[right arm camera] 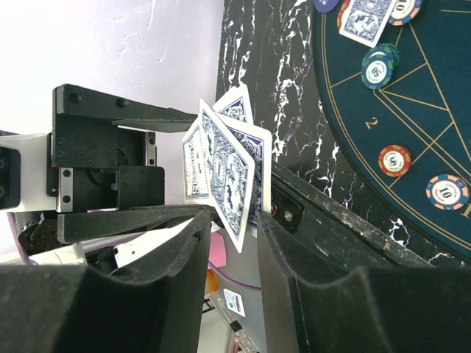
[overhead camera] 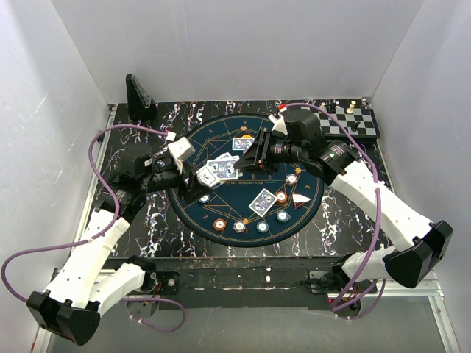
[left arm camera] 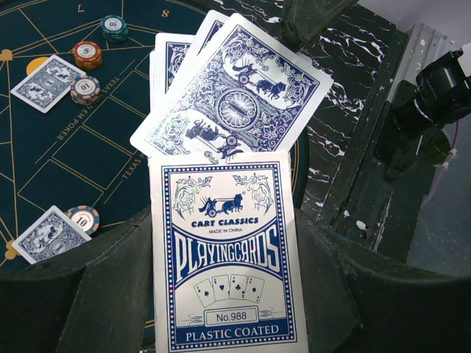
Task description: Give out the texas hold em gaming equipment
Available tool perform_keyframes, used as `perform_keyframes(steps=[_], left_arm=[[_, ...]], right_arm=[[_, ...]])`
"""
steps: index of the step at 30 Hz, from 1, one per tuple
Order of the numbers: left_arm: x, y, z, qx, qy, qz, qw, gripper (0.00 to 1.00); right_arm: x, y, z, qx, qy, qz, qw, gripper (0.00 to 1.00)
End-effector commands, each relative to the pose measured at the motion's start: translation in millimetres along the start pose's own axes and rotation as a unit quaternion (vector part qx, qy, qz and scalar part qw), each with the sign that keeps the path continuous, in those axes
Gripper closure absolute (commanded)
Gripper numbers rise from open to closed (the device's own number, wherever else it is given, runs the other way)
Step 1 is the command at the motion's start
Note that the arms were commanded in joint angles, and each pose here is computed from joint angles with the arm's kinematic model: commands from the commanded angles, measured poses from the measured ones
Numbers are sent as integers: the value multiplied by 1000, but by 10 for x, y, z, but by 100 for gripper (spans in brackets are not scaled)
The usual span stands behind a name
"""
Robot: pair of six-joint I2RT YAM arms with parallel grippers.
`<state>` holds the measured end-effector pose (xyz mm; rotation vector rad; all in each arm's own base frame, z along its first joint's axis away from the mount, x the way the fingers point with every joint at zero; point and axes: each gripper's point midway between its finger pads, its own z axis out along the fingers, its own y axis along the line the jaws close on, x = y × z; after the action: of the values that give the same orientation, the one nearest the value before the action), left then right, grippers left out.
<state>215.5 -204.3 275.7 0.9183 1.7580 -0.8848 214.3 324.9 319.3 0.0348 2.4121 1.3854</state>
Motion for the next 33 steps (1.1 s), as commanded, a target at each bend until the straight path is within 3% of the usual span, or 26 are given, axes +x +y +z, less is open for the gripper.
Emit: perform_keyframes(steps=[1, 22, 33], left_arm=[[-158, -61, -59, 8, -23, 21, 999, 100], [-189, -67, -69, 8, -25, 24, 999, 100], [-169, -74, -72, 8, -25, 24, 999, 100]], right_arm=[[-27, 145, -32, -33, -2, -10, 999, 61], [72, 87, 118, -59, 28, 28, 997, 67], [32, 141, 76, -63, 19, 30, 997, 85]])
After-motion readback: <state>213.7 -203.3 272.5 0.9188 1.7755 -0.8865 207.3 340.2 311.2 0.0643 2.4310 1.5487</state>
